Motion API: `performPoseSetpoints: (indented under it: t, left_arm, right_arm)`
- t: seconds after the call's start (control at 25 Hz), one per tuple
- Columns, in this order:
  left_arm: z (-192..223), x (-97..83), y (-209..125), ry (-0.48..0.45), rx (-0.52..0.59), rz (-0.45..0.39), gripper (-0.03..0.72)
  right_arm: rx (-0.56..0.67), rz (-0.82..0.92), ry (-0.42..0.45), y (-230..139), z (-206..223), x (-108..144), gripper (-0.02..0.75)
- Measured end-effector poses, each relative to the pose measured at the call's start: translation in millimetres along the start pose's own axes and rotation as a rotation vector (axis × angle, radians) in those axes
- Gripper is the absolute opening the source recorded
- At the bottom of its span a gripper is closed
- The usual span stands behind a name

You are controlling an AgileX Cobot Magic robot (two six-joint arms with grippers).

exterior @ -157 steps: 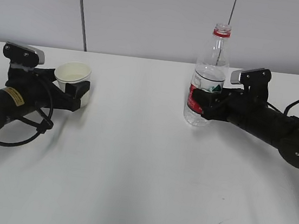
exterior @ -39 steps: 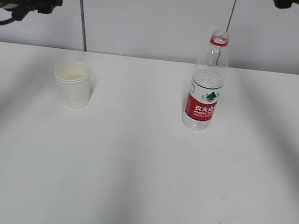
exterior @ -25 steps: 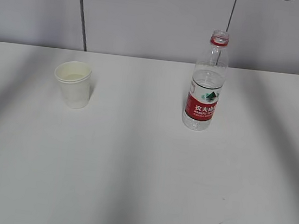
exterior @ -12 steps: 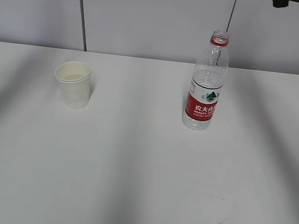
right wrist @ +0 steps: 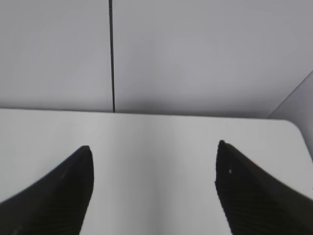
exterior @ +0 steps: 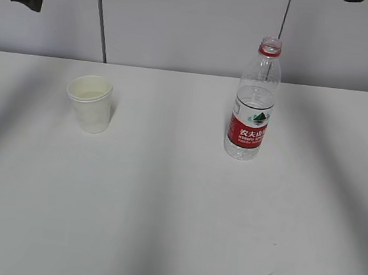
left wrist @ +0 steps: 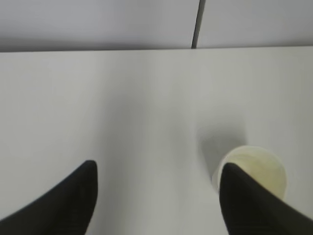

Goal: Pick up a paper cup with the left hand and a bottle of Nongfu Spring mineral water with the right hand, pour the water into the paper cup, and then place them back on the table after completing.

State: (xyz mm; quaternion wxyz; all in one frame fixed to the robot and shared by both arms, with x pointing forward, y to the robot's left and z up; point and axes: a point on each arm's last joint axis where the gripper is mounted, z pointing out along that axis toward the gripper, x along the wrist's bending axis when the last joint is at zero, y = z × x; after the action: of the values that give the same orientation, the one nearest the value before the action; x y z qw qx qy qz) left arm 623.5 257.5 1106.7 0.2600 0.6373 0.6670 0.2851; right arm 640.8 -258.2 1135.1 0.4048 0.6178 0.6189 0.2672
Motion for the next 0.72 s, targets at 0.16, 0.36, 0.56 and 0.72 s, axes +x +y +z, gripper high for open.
performPoseSetpoints:
  t: [0.16, 0.36, 0.56, 0.72]
  left_arm:
    - [-8.3, 3.5, -0.3, 0.037, 0.090, -0.005, 0.476]
    - [-17.0, 4.4, -8.5, 0.044, 0.246, -0.005, 0.471]
    - [-20.8, 3.8, -20.1, 0.036, 0.380, 0.009, 0.469]
    - [-22.7, 4.7, -24.4, 0.045, 0.432, 0.011, 0.469]
  right_arm:
    - [0.142, 0.014, 0.060, -1.2, -10.0, 3.4, 0.572]
    - [0.363, 0.013, 0.093, -10.2, -24.0, 3.6, 0.572]
    - [0.533, 0.003, 0.088, -21.6, -33.0, 2.0, 0.572]
    - [0.546, 0.004, 0.117, -22.4, -33.9, 4.5, 0.572]
